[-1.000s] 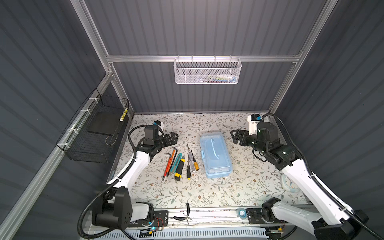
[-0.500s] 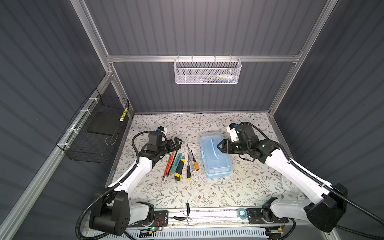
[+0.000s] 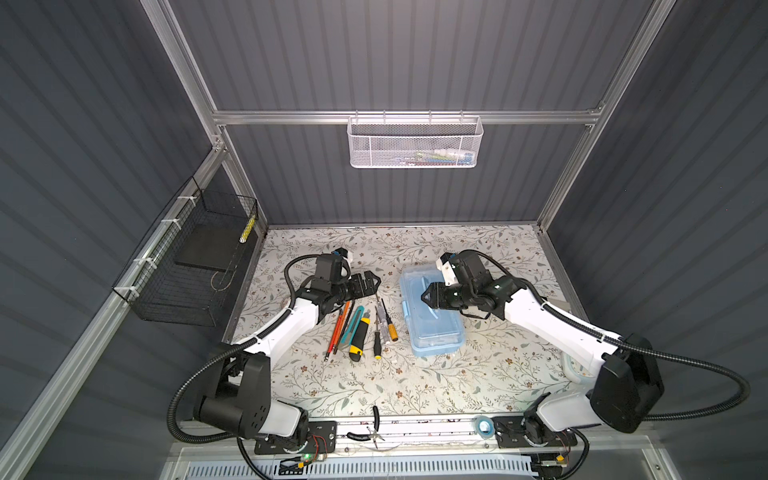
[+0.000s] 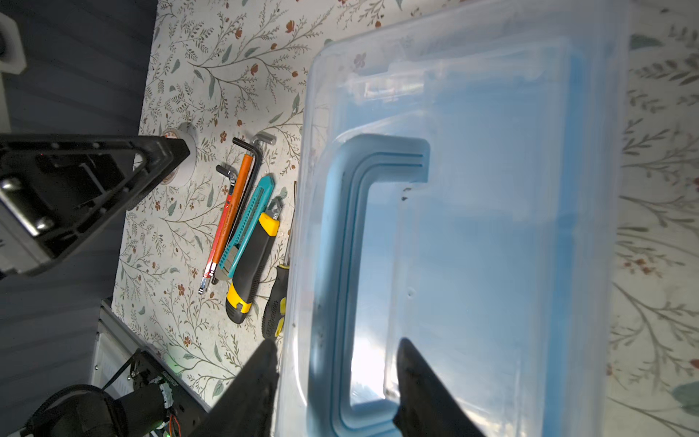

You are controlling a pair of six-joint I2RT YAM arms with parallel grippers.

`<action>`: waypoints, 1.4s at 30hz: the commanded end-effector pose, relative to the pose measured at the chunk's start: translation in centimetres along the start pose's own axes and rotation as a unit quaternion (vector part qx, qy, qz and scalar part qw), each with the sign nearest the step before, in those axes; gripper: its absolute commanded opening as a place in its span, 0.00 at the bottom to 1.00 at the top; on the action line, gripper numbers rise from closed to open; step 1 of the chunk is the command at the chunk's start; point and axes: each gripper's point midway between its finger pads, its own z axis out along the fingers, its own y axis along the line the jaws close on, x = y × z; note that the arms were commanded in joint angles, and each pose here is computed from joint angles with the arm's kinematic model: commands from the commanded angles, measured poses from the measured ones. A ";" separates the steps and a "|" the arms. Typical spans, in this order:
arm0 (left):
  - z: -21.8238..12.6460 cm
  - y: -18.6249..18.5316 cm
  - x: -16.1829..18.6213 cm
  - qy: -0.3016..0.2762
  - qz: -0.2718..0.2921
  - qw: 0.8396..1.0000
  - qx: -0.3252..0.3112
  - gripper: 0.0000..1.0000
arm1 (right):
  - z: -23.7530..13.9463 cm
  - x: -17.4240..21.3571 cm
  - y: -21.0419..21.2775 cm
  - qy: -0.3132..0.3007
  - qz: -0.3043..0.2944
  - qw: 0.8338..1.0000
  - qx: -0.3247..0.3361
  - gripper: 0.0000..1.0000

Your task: Pack the tool kit

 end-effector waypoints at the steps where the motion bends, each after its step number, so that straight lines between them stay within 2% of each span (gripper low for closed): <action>1: -0.4 -0.1 0.0 -0.002 0.006 1.000 -0.006 1.00 | 0.8 -0.5 0.6 -0.001 -0.004 1.000 -0.001 0.47; 7: 0.0 0.0 0.6 0.003 0.003 1.000 -0.011 1.00 | 1.7 -0.6 -0.1 0.001 -0.001 1.000 0.026 0.24; 10: 0.1 -0.1 0.8 0.006 0.002 1.000 -0.010 1.00 | 1.7 -0.8 -0.6 -0.003 0.005 0.999 0.041 0.17; 17: 0.9 -0.3 1.5 0.013 0.002 1.000 -0.007 1.00 | 1.9 -1.2 -1.5 -0.022 0.014 0.998 0.061 0.11; 19: 1.2 -0.5 1.8 0.016 0.006 1.000 -0.006 1.00 | 2.1 -1.3 -1.4 -0.022 0.013 0.998 0.059 0.14; 21: 1.3 -0.7 2.0 0.016 0.014 1.000 -0.008 1.00 | 2.5 -1.3 -1.4 -0.023 0.013 0.998 0.056 0.24; 29: 2.0 -1.3 2.6 0.027 0.028 0.999 -0.008 1.00 | 3.7 -1.4 0.6 -0.044 0.021 0.998 -0.033 0.26; 33: 2.1 -1.5 2.4 0.026 0.032 0.999 -0.007 1.00 | 3.7 -1.5 1.4 -0.048 0.033 0.995 -0.087 0.21; 41: 2.5 -1.5 2.3 0.030 0.034 0.999 -0.012 1.00 | 3.2 -1.8 0.0 -0.054 0.055 0.993 -0.091 0.03; 42: 2.5 -1.5 2.3 0.031 0.034 0.999 -0.012 0.99 | 2.9 -1.6 0.4 -0.046 0.055 0.992 -0.108 0.00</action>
